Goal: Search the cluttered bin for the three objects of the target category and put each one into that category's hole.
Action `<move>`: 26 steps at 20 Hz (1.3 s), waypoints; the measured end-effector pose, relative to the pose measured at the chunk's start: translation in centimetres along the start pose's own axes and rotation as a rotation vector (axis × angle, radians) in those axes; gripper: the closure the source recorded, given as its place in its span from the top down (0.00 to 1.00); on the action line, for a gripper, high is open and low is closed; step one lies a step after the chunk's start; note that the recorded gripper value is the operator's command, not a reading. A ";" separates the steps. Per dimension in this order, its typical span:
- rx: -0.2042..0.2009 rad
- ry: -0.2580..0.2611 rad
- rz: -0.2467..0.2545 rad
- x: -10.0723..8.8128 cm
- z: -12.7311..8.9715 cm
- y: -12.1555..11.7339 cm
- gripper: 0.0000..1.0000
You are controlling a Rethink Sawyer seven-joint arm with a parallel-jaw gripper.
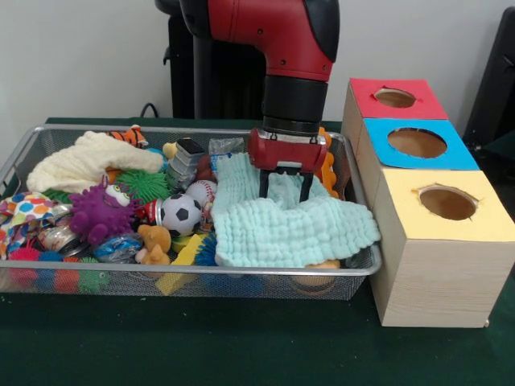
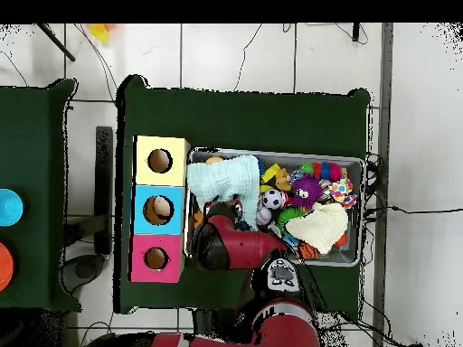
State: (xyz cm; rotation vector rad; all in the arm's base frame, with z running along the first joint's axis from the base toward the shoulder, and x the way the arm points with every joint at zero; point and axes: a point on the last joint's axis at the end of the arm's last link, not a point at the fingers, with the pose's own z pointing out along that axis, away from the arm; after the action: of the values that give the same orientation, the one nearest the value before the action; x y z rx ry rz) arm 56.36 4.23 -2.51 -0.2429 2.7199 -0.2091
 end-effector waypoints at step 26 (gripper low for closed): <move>0.040 -0.050 -0.043 0.4 -0.2 0.4 1.00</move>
State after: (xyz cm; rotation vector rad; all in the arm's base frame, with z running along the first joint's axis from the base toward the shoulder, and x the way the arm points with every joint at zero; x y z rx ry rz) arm 55.84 4.50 -2.58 -0.2909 2.6597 -0.2654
